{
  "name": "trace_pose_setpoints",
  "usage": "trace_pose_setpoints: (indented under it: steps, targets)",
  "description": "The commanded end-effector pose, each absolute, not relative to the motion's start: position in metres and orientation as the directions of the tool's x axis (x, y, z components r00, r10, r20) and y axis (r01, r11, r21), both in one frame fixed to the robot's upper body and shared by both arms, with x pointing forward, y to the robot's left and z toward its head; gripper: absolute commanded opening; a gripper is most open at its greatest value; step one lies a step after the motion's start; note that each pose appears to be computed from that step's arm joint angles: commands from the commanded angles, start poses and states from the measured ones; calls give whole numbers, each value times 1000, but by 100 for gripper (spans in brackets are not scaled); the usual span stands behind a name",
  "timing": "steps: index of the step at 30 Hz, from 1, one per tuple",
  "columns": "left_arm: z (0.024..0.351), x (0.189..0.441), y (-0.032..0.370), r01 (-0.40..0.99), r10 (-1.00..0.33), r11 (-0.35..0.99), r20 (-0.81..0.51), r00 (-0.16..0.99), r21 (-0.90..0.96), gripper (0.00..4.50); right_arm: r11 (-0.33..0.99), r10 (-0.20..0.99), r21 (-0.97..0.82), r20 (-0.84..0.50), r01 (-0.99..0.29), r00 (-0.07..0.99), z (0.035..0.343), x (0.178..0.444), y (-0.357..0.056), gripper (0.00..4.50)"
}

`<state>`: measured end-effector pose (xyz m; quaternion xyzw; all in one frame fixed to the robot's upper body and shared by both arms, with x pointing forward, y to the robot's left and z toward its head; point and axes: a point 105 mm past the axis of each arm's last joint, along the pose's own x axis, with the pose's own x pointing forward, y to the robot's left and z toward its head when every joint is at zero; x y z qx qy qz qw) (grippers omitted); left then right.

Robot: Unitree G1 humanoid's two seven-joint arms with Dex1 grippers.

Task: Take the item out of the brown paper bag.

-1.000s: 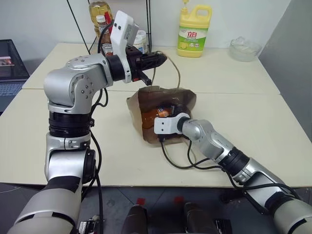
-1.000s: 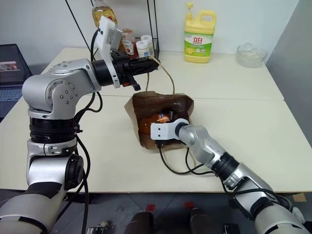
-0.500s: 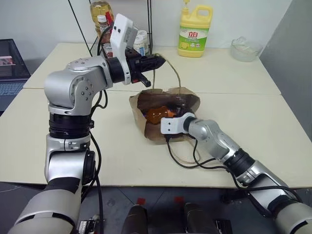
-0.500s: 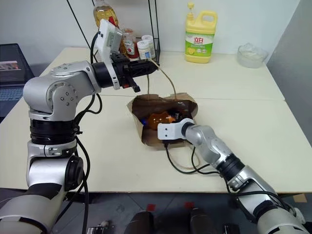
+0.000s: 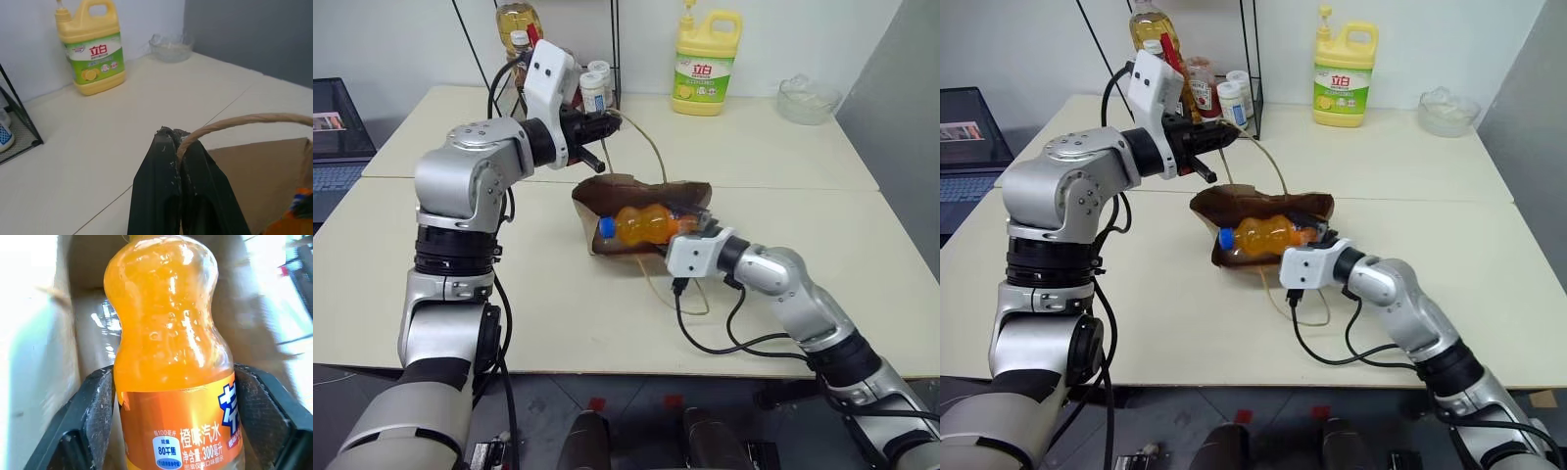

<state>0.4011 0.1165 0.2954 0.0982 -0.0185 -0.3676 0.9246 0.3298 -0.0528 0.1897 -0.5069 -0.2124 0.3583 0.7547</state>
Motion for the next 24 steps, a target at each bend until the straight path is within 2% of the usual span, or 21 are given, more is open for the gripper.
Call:
trace_pose_setpoints:
  steps: [1, 4, 8, 11, 13, 15, 19, 24]
  targets:
    - [301, 407, 128, 605, -626, 748, -12, 779, 273, 0, 323, 753, -925, 121, -202, 647, 239, 310, -77, 323]
    - [299, 410, 130, 594, -616, 757, -6, 788, 274, 0, 368, 699, -918, 167, -150, 695, 255, 306, -103, 323]
    - [299, 413, 130, 587, -610, 766, 6, 792, 263, 0, 384, 553, -920, 158, -82, 818, 265, 315, -149, 323]
    - [299, 413, 129, 592, -615, 763, 8, 789, 260, 0, 386, 408, -916, 63, -109, 911, 255, 327, -188, 323]
    - [299, 413, 127, 598, -621, 758, 7, 784, 261, 0, 382, 308, -904, -70, -191, 949, 234, 336, -215, 323]
    - [299, 414, 125, 604, -627, 753, 7, 779, 262, 0, 407, 260, -867, -192, -288, 946, 213, 340, -232, 323]
    - [300, 415, 122, 610, -634, 748, 10, 773, 261, 0, 415, 318, -766, -383, -491, 867, 174, 339, -230, 323]
    - [300, 413, 119, 623, -647, 737, 5, 763, 263, 0, 445, 369, -674, -462, -590, 806, 162, 347, -221, 323]
